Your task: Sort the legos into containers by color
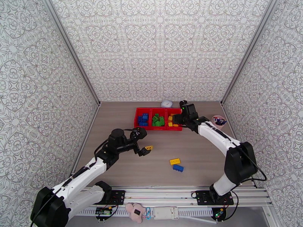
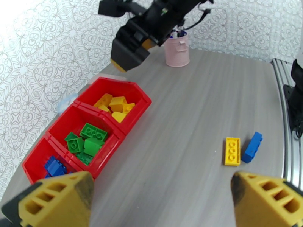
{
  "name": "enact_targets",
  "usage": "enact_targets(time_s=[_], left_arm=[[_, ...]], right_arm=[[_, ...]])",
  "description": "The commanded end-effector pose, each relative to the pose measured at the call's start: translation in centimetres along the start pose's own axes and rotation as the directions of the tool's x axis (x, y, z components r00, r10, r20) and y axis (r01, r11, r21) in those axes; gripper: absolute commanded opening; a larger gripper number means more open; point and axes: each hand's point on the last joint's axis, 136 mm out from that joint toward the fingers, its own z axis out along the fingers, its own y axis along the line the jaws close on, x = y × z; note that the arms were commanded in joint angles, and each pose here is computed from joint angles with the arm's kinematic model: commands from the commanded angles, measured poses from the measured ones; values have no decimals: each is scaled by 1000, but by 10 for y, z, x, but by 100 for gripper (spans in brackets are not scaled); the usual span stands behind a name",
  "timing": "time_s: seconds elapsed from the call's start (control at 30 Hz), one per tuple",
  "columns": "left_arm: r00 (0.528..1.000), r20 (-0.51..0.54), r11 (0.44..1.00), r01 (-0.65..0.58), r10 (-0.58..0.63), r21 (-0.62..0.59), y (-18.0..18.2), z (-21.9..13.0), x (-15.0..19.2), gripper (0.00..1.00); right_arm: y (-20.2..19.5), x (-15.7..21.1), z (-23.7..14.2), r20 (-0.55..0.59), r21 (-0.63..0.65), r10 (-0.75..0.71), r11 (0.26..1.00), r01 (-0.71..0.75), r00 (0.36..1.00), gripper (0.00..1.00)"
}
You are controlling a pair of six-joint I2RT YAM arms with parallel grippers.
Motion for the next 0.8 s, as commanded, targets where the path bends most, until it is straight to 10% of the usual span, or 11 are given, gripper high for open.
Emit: enact_targets(time_s=[0.0, 0.37, 0.77], left_arm=[[1000, -7, 995, -29, 30, 93, -18, -1, -1, 100], [997, -45, 980, -53, 63, 192, -36, -7, 6, 100], [995, -81, 964, -31, 54, 264, -47, -5, 17, 100]], right_arm=[[-2, 46, -25, -95, 39, 14, 999, -11, 995, 85], [18, 164, -88, -268, 53, 66, 997, -53, 961, 92], [59, 228, -63, -436, 49, -33, 997, 60, 899, 95]])
